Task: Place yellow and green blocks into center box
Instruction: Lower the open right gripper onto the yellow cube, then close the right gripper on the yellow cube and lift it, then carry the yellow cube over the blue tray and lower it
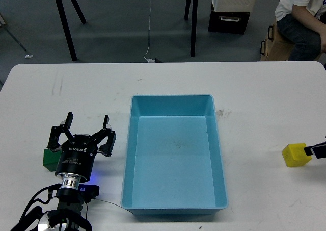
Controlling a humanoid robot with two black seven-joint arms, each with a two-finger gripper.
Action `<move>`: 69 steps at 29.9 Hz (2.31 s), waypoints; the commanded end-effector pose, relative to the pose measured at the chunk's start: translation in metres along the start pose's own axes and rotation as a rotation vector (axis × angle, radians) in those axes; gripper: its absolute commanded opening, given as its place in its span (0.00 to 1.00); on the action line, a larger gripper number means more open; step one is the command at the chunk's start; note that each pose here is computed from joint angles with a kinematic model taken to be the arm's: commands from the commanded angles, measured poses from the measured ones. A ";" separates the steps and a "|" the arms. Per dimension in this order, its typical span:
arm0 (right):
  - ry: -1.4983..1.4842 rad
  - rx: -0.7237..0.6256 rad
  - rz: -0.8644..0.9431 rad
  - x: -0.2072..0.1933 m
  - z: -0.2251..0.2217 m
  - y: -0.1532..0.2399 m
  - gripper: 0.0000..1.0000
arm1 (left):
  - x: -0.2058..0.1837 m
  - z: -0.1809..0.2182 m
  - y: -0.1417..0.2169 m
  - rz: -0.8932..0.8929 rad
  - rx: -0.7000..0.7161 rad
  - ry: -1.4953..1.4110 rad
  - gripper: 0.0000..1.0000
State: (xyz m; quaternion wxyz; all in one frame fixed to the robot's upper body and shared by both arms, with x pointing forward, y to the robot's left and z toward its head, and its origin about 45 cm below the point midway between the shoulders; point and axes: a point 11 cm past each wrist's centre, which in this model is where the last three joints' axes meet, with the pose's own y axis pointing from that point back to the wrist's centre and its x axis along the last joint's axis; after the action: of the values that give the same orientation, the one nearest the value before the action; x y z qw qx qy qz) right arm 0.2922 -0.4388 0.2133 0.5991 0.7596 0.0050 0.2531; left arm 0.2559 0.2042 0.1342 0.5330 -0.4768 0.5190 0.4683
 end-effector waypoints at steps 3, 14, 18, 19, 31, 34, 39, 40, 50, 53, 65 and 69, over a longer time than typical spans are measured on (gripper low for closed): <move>-0.004 0.033 -0.030 -0.005 -0.007 -0.022 0.97 | 0.001 0.000 0.000 0.002 -0.001 0.001 1.00; 0.021 0.077 -0.044 0.000 -0.023 -0.041 0.96 | 0.002 -0.005 0.000 0.006 -0.007 0.019 1.00; 0.015 0.076 -0.052 0.000 -0.022 -0.049 0.96 | 0.003 -0.006 0.002 0.008 -0.008 0.021 1.00; 0.015 0.083 -0.057 -0.001 -0.024 -0.053 0.96 | 0.004 -0.005 0.002 0.011 -0.009 0.022 1.00; 0.016 0.088 -0.060 0.000 -0.026 -0.060 0.41 | 0.005 -0.005 0.003 0.014 -0.012 0.021 1.00; 0.014 0.083 -0.065 -0.002 -0.024 -0.059 0.27 | 0.004 -0.004 0.003 0.013 -0.012 0.020 1.00; 0.033 0.079 -0.040 0.009 -0.025 -0.053 0.05 | 0.005 -0.004 0.003 0.014 -0.012 0.020 1.00; 0.046 0.076 -0.015 0.020 -0.026 -0.048 0.02 | 0.005 -0.004 0.003 0.014 -0.012 0.018 1.00; 0.408 0.005 0.238 0.150 -0.077 0.042 0.00 | 0.003 0.001 0.001 0.010 -0.017 0.007 1.00; 0.538 -0.041 0.231 0.162 -0.090 0.050 0.00 | 0.003 0.001 0.001 0.011 -0.017 0.007 1.00; 0.949 0.079 0.115 0.177 -0.196 0.005 0.00 | 0.003 0.002 0.000 0.014 -0.020 0.002 1.00; 1.037 0.160 0.090 0.181 -0.242 -0.016 0.00 | 0.002 0.002 0.000 0.012 -0.024 0.003 1.00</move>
State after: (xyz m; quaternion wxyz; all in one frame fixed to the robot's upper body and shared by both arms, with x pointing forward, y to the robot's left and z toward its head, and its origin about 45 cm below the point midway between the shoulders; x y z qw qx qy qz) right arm 0.3659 -0.1898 0.3118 0.4721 0.5794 0.2610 0.6110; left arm 0.2564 0.2061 0.1317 0.5242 -0.4793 0.5180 0.4767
